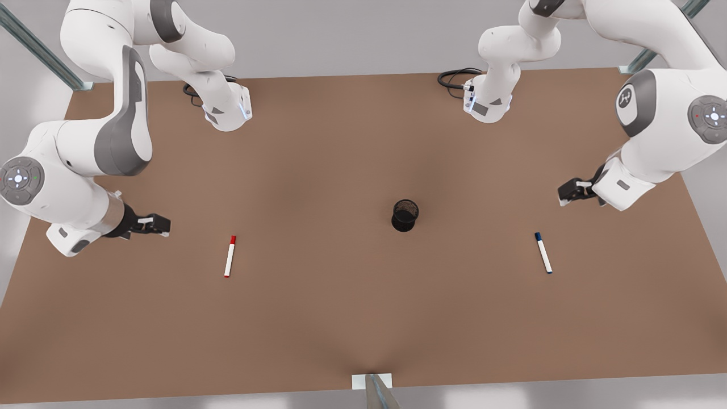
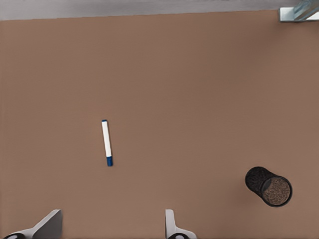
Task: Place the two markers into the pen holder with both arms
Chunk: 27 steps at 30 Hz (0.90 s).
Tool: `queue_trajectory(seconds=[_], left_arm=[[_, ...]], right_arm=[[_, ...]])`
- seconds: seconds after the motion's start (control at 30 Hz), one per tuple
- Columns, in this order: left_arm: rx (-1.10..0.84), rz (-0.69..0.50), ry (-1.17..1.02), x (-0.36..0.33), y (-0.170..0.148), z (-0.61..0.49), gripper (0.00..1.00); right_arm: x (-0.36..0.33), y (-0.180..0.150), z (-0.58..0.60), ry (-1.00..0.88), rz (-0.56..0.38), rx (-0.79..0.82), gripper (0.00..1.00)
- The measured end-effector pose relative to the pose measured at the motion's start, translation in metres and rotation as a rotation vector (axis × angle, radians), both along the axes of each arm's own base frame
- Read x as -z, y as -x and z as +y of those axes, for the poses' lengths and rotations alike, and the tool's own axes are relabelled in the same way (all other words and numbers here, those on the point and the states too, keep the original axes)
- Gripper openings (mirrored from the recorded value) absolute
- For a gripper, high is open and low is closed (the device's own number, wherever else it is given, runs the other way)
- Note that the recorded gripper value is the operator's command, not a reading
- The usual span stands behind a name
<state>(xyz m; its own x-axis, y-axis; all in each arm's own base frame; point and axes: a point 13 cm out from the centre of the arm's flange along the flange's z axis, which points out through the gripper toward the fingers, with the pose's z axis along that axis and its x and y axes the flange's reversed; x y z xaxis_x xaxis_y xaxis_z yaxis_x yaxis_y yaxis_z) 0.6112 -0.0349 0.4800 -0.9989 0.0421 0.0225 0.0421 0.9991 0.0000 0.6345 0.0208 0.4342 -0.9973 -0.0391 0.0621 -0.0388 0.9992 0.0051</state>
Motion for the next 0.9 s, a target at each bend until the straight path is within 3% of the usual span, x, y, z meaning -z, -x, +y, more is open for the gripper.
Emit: queue_trajectory(seconds=[0.37,0.5,0.63,0.77,0.9], left_arm=[[-0.004,0.0,-0.002,0.031,-0.021,0.008,1.0],[-0.019,0.012,-0.004,0.044,-0.022,0.018,1.0],[-0.037,0.021,-0.004,0.055,-0.022,0.03,1.0],[-0.036,0.03,-0.004,0.062,-0.021,0.03,1.0],[-0.034,0.038,-0.004,0.067,-0.019,0.029,1.0]], right_arm=[[0.017,-0.011,0.015,0.002,-0.008,-0.013,1.0],[0.073,-0.022,0.07,0.012,0.035,-0.063,1.0],[0.177,-0.018,0.114,0.031,0.117,-0.079,1.0],[0.254,-0.009,0.097,0.041,0.147,-0.006,1.0],[0.286,-0.014,0.086,-0.003,0.128,0.1,1.0]])
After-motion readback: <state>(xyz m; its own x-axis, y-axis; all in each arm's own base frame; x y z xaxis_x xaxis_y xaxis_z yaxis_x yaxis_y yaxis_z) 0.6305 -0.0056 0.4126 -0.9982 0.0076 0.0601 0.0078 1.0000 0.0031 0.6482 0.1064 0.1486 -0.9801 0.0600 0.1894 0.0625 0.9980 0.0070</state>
